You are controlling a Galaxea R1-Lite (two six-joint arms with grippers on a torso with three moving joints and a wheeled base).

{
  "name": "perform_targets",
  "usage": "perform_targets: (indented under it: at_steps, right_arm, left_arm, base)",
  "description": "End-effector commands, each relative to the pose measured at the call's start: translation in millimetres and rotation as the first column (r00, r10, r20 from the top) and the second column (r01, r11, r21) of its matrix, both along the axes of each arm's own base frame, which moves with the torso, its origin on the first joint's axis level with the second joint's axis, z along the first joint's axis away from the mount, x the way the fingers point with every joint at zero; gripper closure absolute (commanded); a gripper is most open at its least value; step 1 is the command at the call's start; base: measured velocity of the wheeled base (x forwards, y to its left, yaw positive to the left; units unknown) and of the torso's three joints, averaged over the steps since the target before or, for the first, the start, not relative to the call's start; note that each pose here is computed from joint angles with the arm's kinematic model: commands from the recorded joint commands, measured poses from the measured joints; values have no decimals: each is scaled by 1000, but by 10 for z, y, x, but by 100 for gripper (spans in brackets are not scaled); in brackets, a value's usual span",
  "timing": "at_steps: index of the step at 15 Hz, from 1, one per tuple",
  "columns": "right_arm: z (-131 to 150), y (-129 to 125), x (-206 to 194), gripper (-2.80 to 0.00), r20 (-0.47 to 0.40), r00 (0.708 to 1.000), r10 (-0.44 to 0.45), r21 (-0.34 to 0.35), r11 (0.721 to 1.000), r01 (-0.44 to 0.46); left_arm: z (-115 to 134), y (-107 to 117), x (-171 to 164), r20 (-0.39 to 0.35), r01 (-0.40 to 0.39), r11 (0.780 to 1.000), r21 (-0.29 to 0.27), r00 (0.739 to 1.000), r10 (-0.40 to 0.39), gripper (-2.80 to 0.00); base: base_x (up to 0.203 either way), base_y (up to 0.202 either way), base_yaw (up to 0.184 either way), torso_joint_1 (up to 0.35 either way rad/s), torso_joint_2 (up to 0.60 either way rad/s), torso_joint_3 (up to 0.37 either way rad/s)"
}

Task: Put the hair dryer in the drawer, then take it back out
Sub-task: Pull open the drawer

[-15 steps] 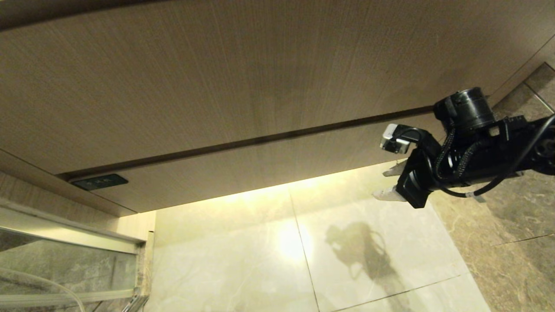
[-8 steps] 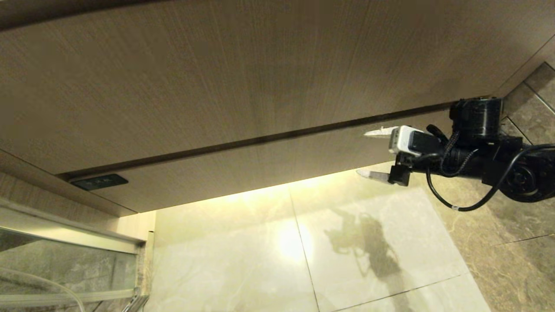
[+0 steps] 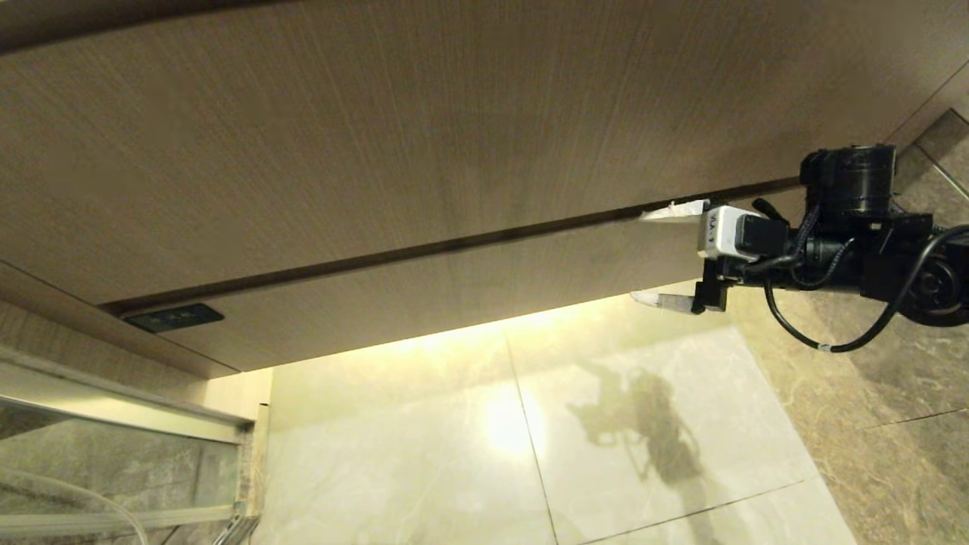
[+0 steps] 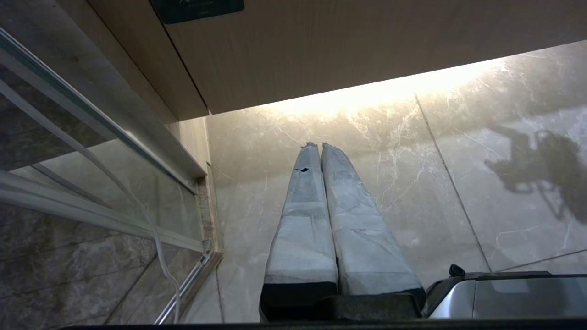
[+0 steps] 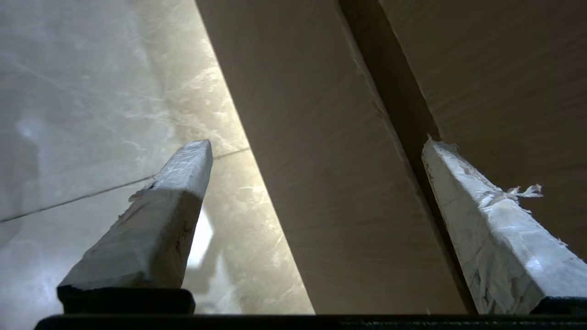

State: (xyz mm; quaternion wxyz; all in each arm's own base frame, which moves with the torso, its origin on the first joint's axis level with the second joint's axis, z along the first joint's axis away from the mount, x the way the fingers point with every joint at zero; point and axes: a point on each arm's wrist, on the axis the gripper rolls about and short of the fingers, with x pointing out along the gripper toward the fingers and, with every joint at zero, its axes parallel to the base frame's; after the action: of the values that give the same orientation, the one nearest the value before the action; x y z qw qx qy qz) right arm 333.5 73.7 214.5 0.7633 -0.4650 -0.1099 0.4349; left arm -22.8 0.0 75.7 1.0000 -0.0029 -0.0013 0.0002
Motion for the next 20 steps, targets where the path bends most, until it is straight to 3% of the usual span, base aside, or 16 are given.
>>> perform_targets:
  at_steps: [1, 7, 13, 16, 20]
  right_arm:
    - [56, 48, 34, -280, -2, 1000, 10, -22, 1000, -10]
    - [-18, 150, 64, -280, -50, 999, 7, -73, 997, -10]
    - [20, 208, 256, -280, -32, 999, -9, -76, 997, 6]
    - [40, 218, 315, -280, -47, 998, -38, -99, 995, 33]
    - [12, 238, 322, -280, -28, 1000, -14, -139, 990, 10]
  left_arm:
    - [1, 0, 1, -1, -1, 1000, 0, 1000, 1, 0]
    - [1, 0, 1, -1, -1, 1000, 0, 1000, 1, 0]
    - [1, 0, 1, -1, -1, 1000, 0, 1000, 1, 0]
    - [1, 0, 0, 0, -1, 1000, 0, 1000, 1, 0]
    - [1, 0, 0, 1, -1, 1000, 0, 1000, 1, 0]
  base:
    - [0, 0, 0, 0, 0, 0]
    - [0, 0, 0, 0, 0, 0]
    - [0, 0, 0, 0, 0, 0]
    - [0, 0, 0, 0, 0, 0]
    - [0, 0, 0, 0, 0, 0]
